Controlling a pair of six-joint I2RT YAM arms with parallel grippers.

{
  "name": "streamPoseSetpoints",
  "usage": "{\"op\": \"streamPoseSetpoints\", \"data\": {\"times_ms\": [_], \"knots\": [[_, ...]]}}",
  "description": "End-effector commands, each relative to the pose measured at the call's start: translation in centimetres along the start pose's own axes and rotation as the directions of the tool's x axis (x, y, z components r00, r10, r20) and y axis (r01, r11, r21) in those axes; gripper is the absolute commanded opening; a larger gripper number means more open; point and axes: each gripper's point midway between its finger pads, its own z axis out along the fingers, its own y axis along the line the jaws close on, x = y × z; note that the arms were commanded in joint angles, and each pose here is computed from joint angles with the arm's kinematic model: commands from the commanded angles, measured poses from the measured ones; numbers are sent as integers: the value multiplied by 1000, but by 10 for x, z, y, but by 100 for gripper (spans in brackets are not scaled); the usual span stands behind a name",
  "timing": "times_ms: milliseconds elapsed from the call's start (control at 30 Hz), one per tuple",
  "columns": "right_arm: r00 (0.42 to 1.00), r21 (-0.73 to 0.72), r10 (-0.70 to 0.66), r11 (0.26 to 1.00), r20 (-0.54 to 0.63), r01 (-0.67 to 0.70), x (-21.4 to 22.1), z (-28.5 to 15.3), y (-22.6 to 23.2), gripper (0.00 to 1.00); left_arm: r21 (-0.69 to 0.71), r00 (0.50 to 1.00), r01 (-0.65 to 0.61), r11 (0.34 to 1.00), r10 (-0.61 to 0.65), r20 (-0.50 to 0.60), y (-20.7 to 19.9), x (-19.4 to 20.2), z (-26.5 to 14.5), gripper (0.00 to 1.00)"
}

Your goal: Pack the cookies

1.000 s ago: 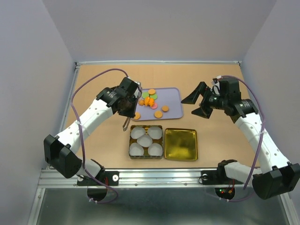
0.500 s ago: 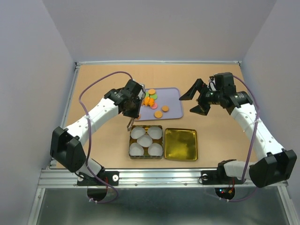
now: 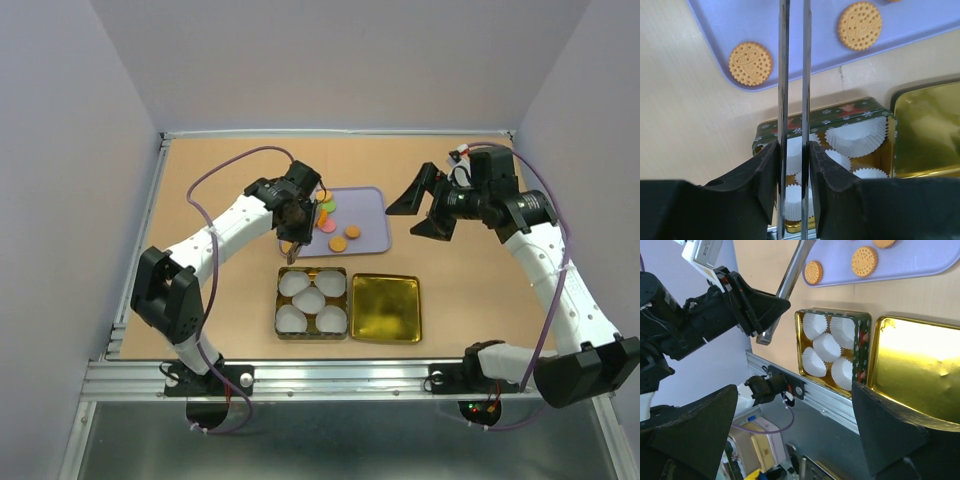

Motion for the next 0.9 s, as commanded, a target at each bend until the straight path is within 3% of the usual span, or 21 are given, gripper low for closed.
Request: {"op": "streamPoseSetpoints", "data": {"times_ms": [0,300,700,867], "knots": [[991,20,-134,991,9,133,-6,-15,9,100,18,998,20,1000,-21,63,-15,-23,-17,40],[971,87,-241,967,-12,241,-10,-24,3,100,-76,998,50,996,-46,50,-10,-21,-18,40],[967,109,-252,961,-40,255,-9,-17,-7,100,-143,987,87,986,-66,146,2,-42,-49,42],[969,113,-243,962,-50,247,-9,-13,-10,100,-179,991,70,981,-48,124,9,-37,-46,43]]}}
